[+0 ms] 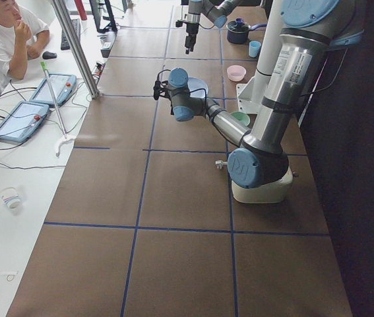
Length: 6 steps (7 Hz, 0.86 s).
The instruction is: Stack three plates with pink and blue
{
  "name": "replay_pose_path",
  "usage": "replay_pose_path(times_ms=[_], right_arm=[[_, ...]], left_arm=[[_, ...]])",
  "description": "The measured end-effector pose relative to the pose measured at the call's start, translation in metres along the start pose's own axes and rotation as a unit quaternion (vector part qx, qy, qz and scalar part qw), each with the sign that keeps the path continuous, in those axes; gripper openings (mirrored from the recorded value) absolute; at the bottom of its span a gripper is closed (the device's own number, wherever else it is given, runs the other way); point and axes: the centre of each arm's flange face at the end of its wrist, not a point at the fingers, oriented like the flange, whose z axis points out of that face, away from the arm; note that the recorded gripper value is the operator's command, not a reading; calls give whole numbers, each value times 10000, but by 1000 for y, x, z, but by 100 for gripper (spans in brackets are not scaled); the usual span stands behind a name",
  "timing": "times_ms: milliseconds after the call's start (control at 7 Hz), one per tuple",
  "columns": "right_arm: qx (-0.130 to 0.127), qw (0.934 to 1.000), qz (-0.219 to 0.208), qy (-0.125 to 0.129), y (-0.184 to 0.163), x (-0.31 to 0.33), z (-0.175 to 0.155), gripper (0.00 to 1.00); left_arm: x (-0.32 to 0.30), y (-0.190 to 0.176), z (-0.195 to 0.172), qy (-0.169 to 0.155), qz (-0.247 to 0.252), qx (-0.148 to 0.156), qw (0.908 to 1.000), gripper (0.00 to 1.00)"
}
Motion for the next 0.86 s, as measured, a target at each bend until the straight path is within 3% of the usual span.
replay_pose_path(times_ms=[143,429,571,714,857], right_arm=[[134,9993,-266,238,-25,50,-21,100],[300,9905,-1076,798,-75,159,-77,100],[284,9819,-1490,1136,-98,207,-108,100],[133,9690,-1950,1510,-118,248,-138,100],[-156,9542,-2383,1805,-135,285,-164,100]], left_arm=[[-44,-9,-20,-256,246,72,9993,100],[-140,-31,-79,-1106,860,145,9900,100],[-188,-38,-116,-1559,1236,65,9800,100],[-233,-41,-154,-1947,1551,-79,9685,100],[-272,-40,-187,-2256,1707,-300,9587,100]])
